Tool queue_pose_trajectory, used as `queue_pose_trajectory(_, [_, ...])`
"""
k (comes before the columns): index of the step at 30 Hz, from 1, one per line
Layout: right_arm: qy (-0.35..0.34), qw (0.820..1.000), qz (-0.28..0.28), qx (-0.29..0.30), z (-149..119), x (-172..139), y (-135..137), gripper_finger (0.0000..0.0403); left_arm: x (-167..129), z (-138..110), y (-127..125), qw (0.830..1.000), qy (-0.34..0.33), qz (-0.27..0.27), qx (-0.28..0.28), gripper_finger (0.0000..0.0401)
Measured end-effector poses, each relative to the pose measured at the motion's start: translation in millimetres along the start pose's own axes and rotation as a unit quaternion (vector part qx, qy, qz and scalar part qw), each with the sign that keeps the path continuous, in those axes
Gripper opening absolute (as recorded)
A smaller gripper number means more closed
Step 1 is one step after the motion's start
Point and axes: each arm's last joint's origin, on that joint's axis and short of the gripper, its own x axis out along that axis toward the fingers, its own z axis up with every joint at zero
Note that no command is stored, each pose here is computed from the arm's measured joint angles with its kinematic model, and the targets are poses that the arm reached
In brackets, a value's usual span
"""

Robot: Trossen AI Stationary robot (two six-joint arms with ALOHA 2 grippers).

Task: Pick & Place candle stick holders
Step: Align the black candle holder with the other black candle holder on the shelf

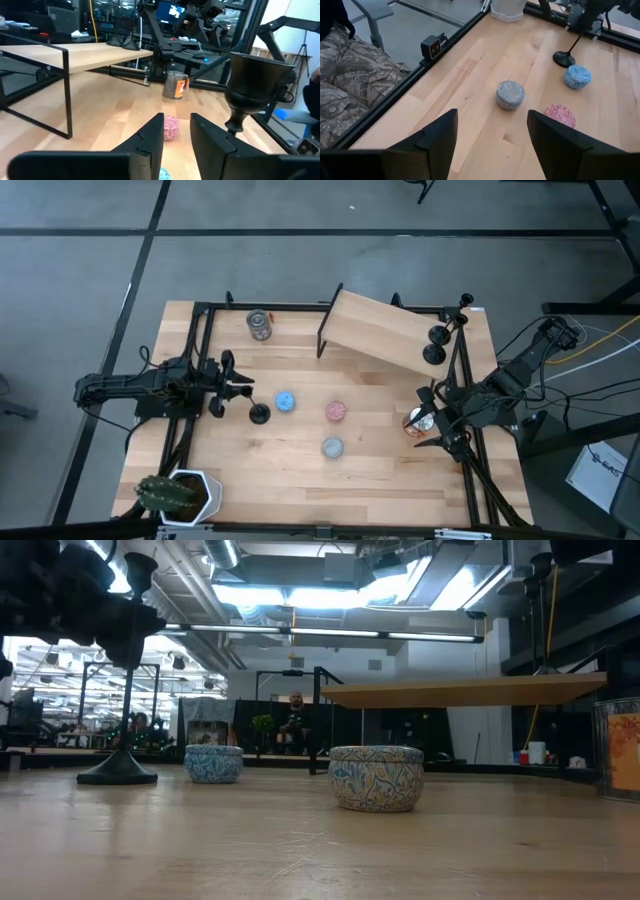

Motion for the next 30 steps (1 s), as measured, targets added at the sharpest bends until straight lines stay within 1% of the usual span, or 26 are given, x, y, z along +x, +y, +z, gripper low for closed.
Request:
queue_pose_trajectory(3, [0.003, 1.000, 0.000, -0.001, -0.6, 0.0, 0.0, 0.0242, 0.0, -0.2, 0.4, 1.000, 0.000, 0.007, 0.021, 0.0069])
queue_pose_trajectory(5, [0.005, 1.000, 0.000, -0.001, -1.0, 0.0, 0.0, 0.0242, -0.1, -0.2, 1.5, 0.999, -0.001, 0.025, 0.032, 0.0053])
queue_pose_trajectory(7, [0.005, 1.000, -0.001, -0.001, -0.9, 0.0, -0.1, 0.0242, -0.4, 0.5, 2.5, 0.999, -0.001, 0.044, 0.030, 0.0036])
queue_pose_trajectory(10, [0.004, 1.000, -0.001, -0.001, -0.9, 0.0, -0.1, 0.0242, -4.2, 16.1, -0.5, 0.999, -0.013, 0.046, 0.017, 0.0007])
queue_pose_trajectory(12, [0.004, 1.000, -0.001, -0.001, -0.8, 0.0, -0.1, 0.0242, -8.7, 28.7, -3.5, 0.999, -0.011, 0.042, 0.008, 0.0004])
queue_pose_trajectory(16, [0.002, 1.000, -0.016, -0.001, -0.5, 0.0, -0.9, 0.0242, -20.4, 45.6, -7.6, 0.997, 0.052, 0.052, 0.004, 0.0001])
queue_pose_trajectory(18, [0.002, 1.000, -0.021, -0.001, -0.5, 0.0, -1.3, 0.0242, -26.0, 48.6, -9.1, 0.994, 0.096, 0.054, -0.011, 0.0002])
queue_pose_trajectory(20, [0.002, 1.000, -0.022, -0.001, -0.6, 0.0, -1.3, 0.0242, -27.4, 47.8, -10.0, 0.990, 0.127, 0.045, -0.030, 0.0002])
queue_pose_trajectory(22, [0.004, 1.000, -0.022, -0.002, -0.9, 0.0, -1.3, 0.0242, -24.9, 48.4, -11.2, 0.991, 0.131, 0.023, -0.034, 0.0001])
queue_pose_trajectory(24, [0.006, 1.000, -0.023, -0.002, -1.2, 0.0, -1.4, 0.0242, -18.3, 45.8, -11.9, 0.990, 0.143, 0.001, -0.022, 0.0001])
queue_pose_trajectory(26, [0.006, 1.000, -0.024, -0.002, -1.2, 0.0, -1.4, 0.0242, -12.6, 38.4, -12.1, 0.984, 0.180, -0.016, -0.010, 0.0002])
queue_pose_trajectory(30, [0.006, 1.000, -0.024, -0.002, -1.2, 0.0, -1.4, 0.0242, -1.4, 31.8, -12.9, 0.974, 0.227, -0.023, -0.006, 0.0001])
